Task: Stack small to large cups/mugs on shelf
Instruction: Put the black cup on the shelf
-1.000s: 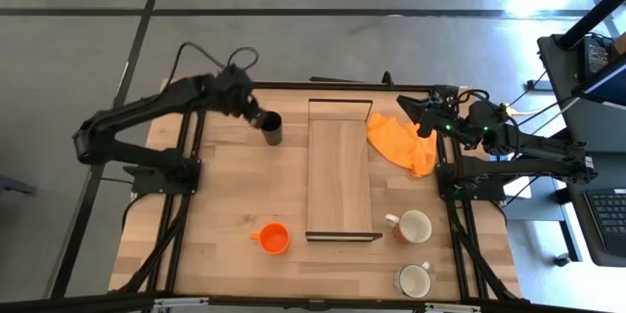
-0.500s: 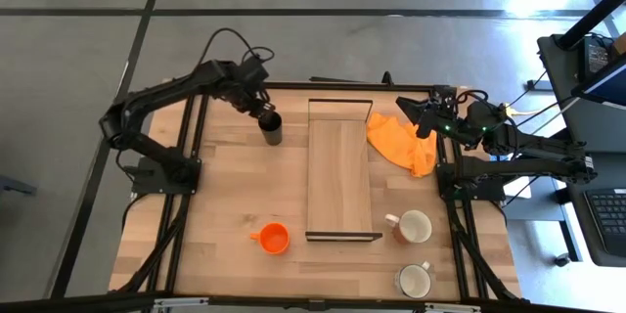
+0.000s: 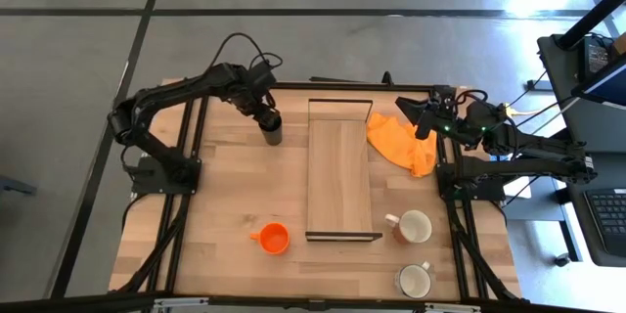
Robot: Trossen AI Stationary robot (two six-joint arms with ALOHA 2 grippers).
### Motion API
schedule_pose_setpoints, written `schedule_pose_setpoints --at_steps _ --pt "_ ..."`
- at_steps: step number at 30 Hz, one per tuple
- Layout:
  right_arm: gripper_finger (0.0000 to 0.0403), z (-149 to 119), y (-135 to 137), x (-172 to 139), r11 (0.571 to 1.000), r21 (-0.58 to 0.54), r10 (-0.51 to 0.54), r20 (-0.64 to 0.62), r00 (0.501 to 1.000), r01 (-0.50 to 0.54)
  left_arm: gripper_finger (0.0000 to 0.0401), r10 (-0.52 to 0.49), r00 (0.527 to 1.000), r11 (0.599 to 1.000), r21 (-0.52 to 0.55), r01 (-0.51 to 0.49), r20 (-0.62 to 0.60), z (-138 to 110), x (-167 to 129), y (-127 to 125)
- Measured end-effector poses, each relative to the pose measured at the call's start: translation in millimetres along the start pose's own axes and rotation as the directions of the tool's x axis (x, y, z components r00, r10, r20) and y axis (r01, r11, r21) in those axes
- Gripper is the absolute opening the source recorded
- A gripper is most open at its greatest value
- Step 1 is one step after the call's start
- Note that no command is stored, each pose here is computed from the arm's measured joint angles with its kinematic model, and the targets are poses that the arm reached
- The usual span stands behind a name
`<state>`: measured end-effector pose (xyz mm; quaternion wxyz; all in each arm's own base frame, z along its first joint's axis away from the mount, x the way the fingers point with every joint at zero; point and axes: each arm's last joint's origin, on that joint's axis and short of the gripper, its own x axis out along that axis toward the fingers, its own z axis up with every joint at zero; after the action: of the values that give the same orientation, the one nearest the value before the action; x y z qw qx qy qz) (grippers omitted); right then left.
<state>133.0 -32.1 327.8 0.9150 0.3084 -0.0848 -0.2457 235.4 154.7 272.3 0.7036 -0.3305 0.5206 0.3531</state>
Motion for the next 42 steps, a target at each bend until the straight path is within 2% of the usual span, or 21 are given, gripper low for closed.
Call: schedule_pose_setpoints --at_steps 16,23,32,39,42 --pt "0.0110 -1.4 -1.1 0.0 1.000 -0.005 -0.011 -0.014 1.000 0.011 0.0112 0.036 0.999 0.998 0.056 -0.034 -0.026 4.9 14.9 -2.1" --pt "0.0110 -1.4 -1.1 0.0 1.000 -0.006 -0.011 -0.013 1.000 0.011 0.0077 0.037 0.999 0.998 0.053 -0.036 -0.017 5.5 14.9 -2.6" --pt "0.0110 -0.4 -0.4 -0.1 1.000 0.009 -0.004 -0.004 1.000 0.004 0.0008 0.022 1.000 0.995 0.098 -0.023 0.010 6.6 14.9 -7.4" --pt "0.0110 6.0 2.3 -3.5 0.998 0.049 0.023 0.054 0.998 -0.026 0.0003 0.009 1.000 0.994 0.111 -0.009 0.005 3.5 14.7 -13.5" --pt "0.0110 8.2 0.6 -6.5 0.997 0.075 -0.016 0.089 0.996 0.010 0.0002 -0.018 1.000 0.993 0.112 0.021 -0.020 1.7 11.1 -17.1"
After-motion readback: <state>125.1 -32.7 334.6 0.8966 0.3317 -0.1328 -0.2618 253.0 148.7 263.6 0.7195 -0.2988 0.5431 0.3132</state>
